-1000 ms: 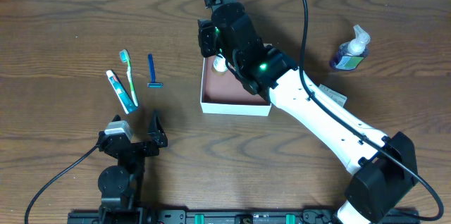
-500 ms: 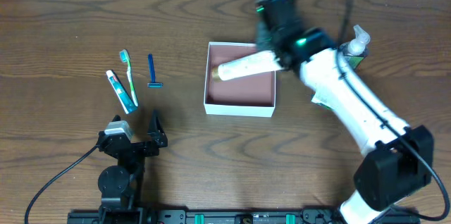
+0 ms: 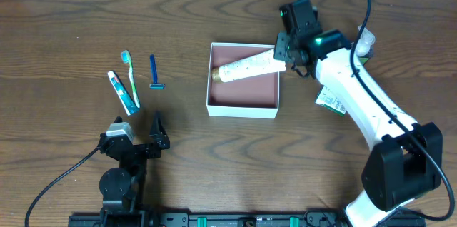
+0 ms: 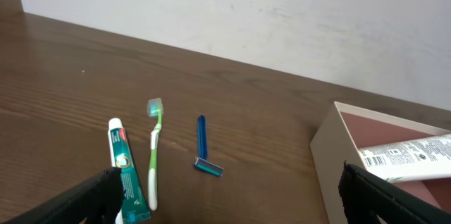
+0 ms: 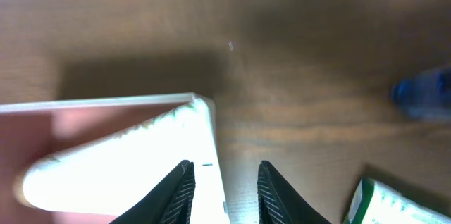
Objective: Pack container
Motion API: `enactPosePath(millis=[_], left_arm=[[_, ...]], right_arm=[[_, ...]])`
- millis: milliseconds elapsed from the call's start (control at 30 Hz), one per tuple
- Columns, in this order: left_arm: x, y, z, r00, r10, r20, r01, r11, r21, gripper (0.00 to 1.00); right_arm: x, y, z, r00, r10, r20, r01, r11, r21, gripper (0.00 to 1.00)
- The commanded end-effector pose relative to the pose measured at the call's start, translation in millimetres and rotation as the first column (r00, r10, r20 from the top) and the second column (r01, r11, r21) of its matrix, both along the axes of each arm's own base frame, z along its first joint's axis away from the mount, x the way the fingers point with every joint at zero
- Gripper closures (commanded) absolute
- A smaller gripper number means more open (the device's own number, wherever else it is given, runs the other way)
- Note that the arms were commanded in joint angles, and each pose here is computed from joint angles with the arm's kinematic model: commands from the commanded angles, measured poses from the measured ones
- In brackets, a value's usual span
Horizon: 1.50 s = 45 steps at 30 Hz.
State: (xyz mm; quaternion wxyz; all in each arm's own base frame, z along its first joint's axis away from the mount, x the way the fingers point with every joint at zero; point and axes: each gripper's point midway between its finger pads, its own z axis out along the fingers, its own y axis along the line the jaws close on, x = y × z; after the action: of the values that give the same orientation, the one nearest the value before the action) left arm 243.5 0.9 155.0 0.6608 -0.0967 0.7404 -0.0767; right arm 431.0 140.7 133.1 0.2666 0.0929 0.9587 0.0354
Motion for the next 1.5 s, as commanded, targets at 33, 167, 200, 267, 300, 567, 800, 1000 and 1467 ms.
enactPosePath(millis=[33,167,200,267,300,567,800,1000,1467], left_arm=[[0,2,-20,0.999,0.008,-0.048,-0.007,1.0,0.015,0.02],[1,2,-20,0.999,0.008,-0.048,-0.007,1.0,0.015,0.02],[1,2,-20,0.999,0.008,-0.048,-0.007,1.0,0.015,0.02],[1,2,-20,0.999,0.008,-0.048,-0.007,1.0,0.015,0.02],[1,2,-20,0.999,0.008,-0.048,-0.007,1.0,0.015,0.02],[1,2,-20,0.999,0.008,-0.048,-0.007,1.0,0.015,0.02],[1,2,-20,0.999,0.008,-0.048,-0.007,1.0,0.015,0.02],[1,2,-20,0.999,0.008,-0.048,-0.007,1.0,0.015,0.02],[1,2,-20,0.999,0.008,-0.048,-0.007,1.0,0.015,0.02]], right_arm=[[-3,3,-23,0.999,0.015,-0.031,-0.014,0.999,0.037,0.69],[1,10,-28,0.998,0.064,-0.003,-0.064,0.997,0.052,0.69],[1,10,-29,0.998,0.064,0.001,-0.064,0.997,0.053,0.7],[2,10,-33,0.998,0.069,0.01,-0.07,0.996,0.053,0.69],[3,10,-34,0.997,0.074,0.015,-0.075,0.996,0.051,0.69],[3,10,-43,0.995,0.099,0.031,-0.1,0.994,0.039,0.69],[0,13,-55,0.993,0.108,0.039,-0.11,0.992,0.059,0.69],[3,17,-54,0.991,0.122,0.052,-0.125,0.989,0.082,0.85],[7,25,-43,0.982,0.165,0.091,-0.174,0.98,0.099,0.99]])
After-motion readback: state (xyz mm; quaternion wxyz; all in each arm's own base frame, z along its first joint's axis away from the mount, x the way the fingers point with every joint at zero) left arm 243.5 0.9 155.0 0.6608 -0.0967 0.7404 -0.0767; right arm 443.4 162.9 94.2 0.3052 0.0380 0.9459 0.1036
